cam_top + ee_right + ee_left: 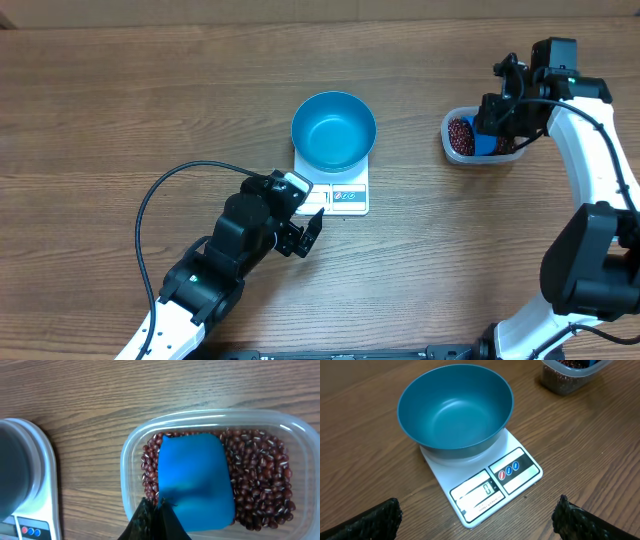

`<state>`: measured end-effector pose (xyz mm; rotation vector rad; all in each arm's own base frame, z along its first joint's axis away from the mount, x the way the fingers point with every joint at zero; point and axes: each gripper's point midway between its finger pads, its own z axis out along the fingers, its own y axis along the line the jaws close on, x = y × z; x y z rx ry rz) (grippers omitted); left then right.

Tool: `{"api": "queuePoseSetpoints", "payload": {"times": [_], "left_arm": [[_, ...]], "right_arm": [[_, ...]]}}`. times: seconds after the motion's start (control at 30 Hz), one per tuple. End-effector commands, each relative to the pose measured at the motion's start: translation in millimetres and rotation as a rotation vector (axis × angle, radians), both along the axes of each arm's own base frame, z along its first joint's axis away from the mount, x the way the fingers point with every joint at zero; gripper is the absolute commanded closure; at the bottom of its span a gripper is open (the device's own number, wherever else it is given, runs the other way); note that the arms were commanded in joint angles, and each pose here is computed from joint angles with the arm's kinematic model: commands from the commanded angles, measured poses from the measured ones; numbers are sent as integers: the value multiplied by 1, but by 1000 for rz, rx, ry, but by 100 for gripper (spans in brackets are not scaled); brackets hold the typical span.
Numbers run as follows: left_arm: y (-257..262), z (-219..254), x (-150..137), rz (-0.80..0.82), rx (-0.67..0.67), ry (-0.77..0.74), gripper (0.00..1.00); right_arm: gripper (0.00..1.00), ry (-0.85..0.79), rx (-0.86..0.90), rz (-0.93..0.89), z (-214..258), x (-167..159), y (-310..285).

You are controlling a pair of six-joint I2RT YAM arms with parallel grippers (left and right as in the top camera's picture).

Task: Scoop item into bowl and weigh 150g on scale
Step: 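Drag the scoop through the red beans with the right gripper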

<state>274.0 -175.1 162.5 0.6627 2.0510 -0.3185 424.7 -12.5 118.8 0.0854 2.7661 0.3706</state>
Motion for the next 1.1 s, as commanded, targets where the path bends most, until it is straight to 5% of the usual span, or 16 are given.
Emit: {"api": "queuePoseSetpoints", "payload": {"times": [0.0, 1.07], "left_arm": [[3, 0, 2, 9, 12, -11, 0], [3, 0, 2, 9, 12, -11, 0]], "right_arm": [[96, 43, 116, -2, -1, -8, 17], [96, 195, 277, -294, -12, -28, 2]]}}
